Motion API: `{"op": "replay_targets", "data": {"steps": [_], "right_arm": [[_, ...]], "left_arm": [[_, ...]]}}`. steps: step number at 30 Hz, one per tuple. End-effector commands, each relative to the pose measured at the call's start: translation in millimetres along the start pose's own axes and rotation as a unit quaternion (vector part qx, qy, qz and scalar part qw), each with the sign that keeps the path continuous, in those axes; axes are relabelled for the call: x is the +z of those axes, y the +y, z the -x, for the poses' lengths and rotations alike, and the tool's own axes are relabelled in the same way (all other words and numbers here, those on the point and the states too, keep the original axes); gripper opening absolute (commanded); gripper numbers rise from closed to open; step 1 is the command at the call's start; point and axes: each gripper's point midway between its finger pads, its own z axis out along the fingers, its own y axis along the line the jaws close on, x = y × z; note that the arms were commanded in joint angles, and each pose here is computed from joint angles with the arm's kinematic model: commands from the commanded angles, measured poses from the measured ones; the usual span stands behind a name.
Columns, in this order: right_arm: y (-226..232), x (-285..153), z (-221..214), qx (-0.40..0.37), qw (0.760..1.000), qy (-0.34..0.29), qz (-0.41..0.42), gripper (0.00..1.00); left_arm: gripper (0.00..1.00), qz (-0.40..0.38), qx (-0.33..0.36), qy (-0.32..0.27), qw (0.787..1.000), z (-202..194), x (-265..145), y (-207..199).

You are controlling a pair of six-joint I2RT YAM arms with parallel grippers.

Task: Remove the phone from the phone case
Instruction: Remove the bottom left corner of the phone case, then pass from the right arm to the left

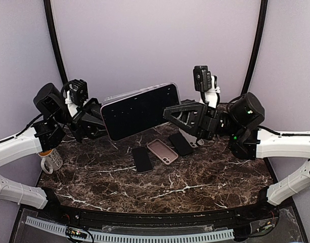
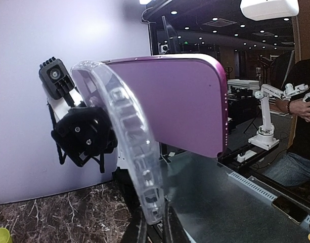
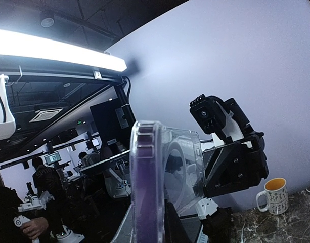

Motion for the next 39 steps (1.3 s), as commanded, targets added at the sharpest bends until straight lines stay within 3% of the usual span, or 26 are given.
{"op": "replay_targets", "data": {"steps": [1,3,6,11,20,28,33,39], "right_arm": [[43,11,-3,-0.004,0.997,0.027,0.073,0.00],[37,11,-3,-0.018,0.998,0.024,0.050,0.00],[29,9,0,-0.051,0.998,0.014,0.018,0.00],[23,1,8,-0.105,0.994,0.002,-0.026,0.00],[2,-23,20,-0.215,0.966,0.002,-0.146,0.00],[-21,-48,20,-0.311,0.921,0.001,-0.233,0.00],[-26,-47,4,-0.370,0.903,0.019,-0.218,0.00],[-29,-32,-25,-0.385,0.907,0.061,-0.160,0.00]], "left_arm": [[0.04,0.062,-0.020,-0.007,0.998,-13,-3,27],[0.16,0.070,-0.022,-0.010,0.997,-14,-4,28],[0.42,0.082,-0.015,-0.014,0.996,-11,-7,23],[0.59,0.138,-0.016,0.010,0.990,-23,-19,19],[0.68,0.226,-0.027,0.095,0.969,-56,-49,-1],[0.65,0.180,-0.030,0.130,0.975,-65,-51,-36],[0.60,0.164,-0.029,0.140,0.976,-72,-49,-35],[0.56,0.148,0.005,0.120,0.982,-67,-43,-32]]}}
